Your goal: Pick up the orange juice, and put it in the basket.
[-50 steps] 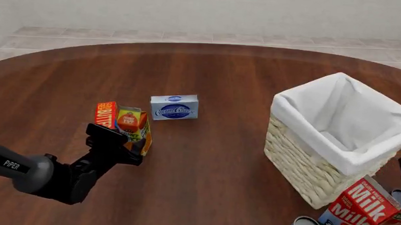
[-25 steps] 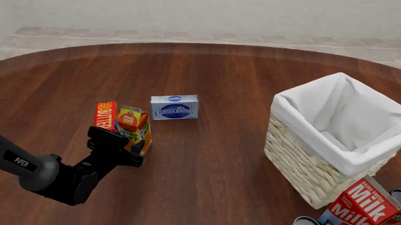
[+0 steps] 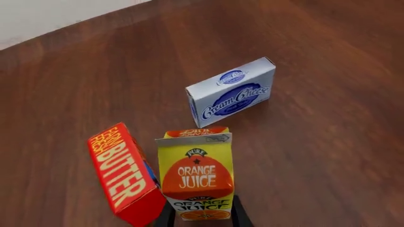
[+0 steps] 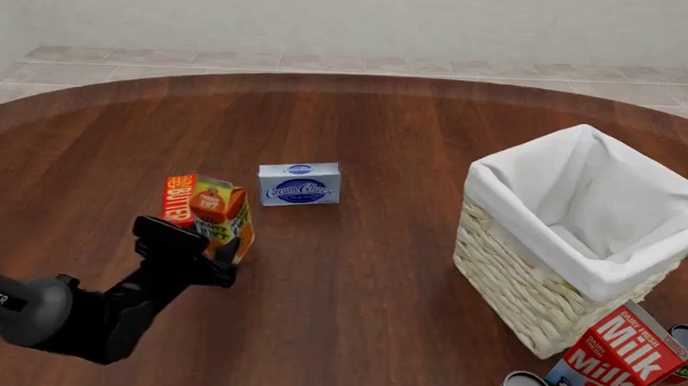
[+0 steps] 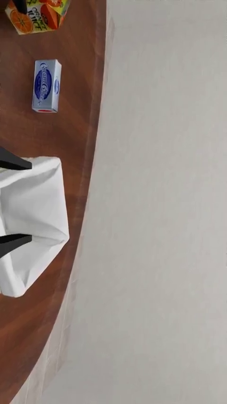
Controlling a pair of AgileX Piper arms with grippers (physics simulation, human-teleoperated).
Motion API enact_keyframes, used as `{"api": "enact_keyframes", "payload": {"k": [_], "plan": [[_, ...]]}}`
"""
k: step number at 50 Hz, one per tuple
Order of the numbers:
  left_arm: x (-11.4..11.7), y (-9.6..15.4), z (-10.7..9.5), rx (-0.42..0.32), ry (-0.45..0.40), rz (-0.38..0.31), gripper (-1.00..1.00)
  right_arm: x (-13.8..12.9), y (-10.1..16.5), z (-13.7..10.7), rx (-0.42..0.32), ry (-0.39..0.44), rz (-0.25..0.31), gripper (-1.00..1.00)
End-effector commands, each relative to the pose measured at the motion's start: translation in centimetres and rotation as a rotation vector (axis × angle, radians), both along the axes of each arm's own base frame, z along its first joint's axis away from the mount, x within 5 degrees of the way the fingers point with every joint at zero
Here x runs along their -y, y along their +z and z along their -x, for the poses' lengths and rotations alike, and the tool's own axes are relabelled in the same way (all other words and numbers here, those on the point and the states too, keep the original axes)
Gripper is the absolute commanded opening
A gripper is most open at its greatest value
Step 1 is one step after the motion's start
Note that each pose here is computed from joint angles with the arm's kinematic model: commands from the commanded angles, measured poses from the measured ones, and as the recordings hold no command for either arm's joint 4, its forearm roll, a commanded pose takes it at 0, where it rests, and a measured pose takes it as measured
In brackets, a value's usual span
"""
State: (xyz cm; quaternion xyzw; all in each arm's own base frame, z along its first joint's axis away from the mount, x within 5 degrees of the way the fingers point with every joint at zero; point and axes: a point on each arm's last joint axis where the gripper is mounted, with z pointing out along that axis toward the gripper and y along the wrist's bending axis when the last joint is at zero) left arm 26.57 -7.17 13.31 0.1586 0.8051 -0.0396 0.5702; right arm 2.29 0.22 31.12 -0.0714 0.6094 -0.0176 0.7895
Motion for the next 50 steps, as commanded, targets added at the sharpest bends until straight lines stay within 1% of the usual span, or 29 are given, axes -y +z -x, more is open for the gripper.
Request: {"api": "enact_keyframes", "payload": {"k": [1,4,5,6,7,9,10,14,17,18,19,20,21,22,23,24,26,28,29,31,32,33,34,39,43,45,47,49,50], "plan": [[1.0,4.6,2.4,0.079,-0.063,0.027,-1.00,0.0,0.2,0.1,0.012,0.010,0.002,1.00],[1.5,5.4,2.8,0.088,-0.084,0.035,-1.00,0.0,0.3,0.1,0.013,0.012,0.006,1.00],[1.7,6.1,3.1,0.092,-0.095,0.038,-1.00,0.0,0.0,0.0,-0.001,0.005,-0.008,1.00],[1.9,6.5,3.3,0.098,-0.103,0.042,-1.00,0.0,0.3,0.1,0.021,0.021,-0.049,1.00],[2.2,6.9,3.5,0.105,-0.120,0.042,-1.00,0.0,0.3,0.1,0.022,0.027,-0.059,1.00],[2.5,7.8,3.9,0.105,-0.132,0.057,-1.00,-0.1,-0.1,-0.1,0.016,0.019,0.015,1.00],[2.9,8.4,4.1,0.098,-0.147,0.076,-1.00,-0.1,0.1,0.0,0.017,0.022,0.030,1.00],[3.7,10.2,4.7,0.091,-0.178,0.109,-1.00,0.0,0.6,0.3,0.027,0.027,0.013,1.00],[4.6,13.0,5.9,0.110,-0.230,0.131,-1.00,0.0,1.4,0.8,0.041,0.027,0.023,1.00],[4.6,13.0,5.9,0.110,-0.230,0.131,-1.00,0.0,1.4,0.8,0.041,0.027,0.023,1.00],[4.7,14.6,6.6,0.131,-0.250,0.148,-1.00,0.0,1.8,1.0,0.046,0.028,0.025,1.00],[4.7,14.6,6.6,0.131,-0.250,0.148,-1.00,0.0,1.8,1.0,0.046,0.028,0.025,1.00],[4.8,15.5,7.0,0.137,-0.259,0.158,-1.00,0.1,1.9,1.1,0.048,0.028,0.026,1.00],[4.9,16.1,7.2,0.139,-0.265,0.167,-1.00,0.1,2.0,1.1,0.049,0.029,0.030,1.00],[5.2,17.1,7.5,0.140,-0.283,0.182,-1.00,0.0,1.7,1.0,0.043,0.021,0.070,1.00],[5.5,17.8,7.8,0.144,-0.303,0.186,-1.00,0.0,1.6,0.9,0.042,0.021,0.081,1.00],[6.1,19.1,8.3,0.147,-0.334,0.197,-1.00,0.0,1.7,0.9,0.044,0.028,0.062,1.00],[6.9,19.9,8.3,0.133,-0.357,0.212,-1.00,0.0,1.5,0.8,0.044,0.030,0.064,1.00],[7.1,20.5,8.2,0.139,-0.363,0.212,-1.00,0.0,1.2,0.6,0.039,0.028,0.090,1.00],[7.3,20.8,8.1,0.150,-0.374,0.195,-1.00,0.0,1.1,0.6,0.038,0.026,0.102,1.00],[7.6,20.8,7.9,0.151,-0.378,0.191,-1.00,0.2,3.6,2.5,0.025,0.014,0.076,1.00],[7.8,21.0,7.7,0.147,-0.381,0.193,-1.00,0.7,7.1,5.9,0.028,0.016,0.069,1.00],[8.2,21.2,7.6,0.140,-0.387,0.197,-1.00,0.8,7.6,6.6,0.035,0.019,0.065,1.00],[9.6,24.5,7.4,0.161,-0.430,0.205,-1.00,0.8,7.9,7.0,0.038,0.012,0.050,1.00],[10.8,26.4,7.4,0.156,-0.459,0.224,-1.00,0.9,8.3,7.4,0.047,0.018,0.060,1.00],[11.4,27.3,7.2,0.159,-0.470,0.217,-1.00,0.9,8.4,7.5,0.049,0.019,0.056,1.00],[12.0,28.2,7.3,0.197,-0.500,0.189,-1.00,0.9,8.5,7.7,0.052,0.019,0.058,1.00],[13.1,28.5,6.7,0.173,-0.510,0.196,-1.00,1.0,8.6,7.7,0.057,0.023,0.058,1.00],[13.8,28.5,6.3,0.137,-0.507,0.218,-1.00,1.0,8.6,7.8,0.061,0.021,0.059,1.00]]}}
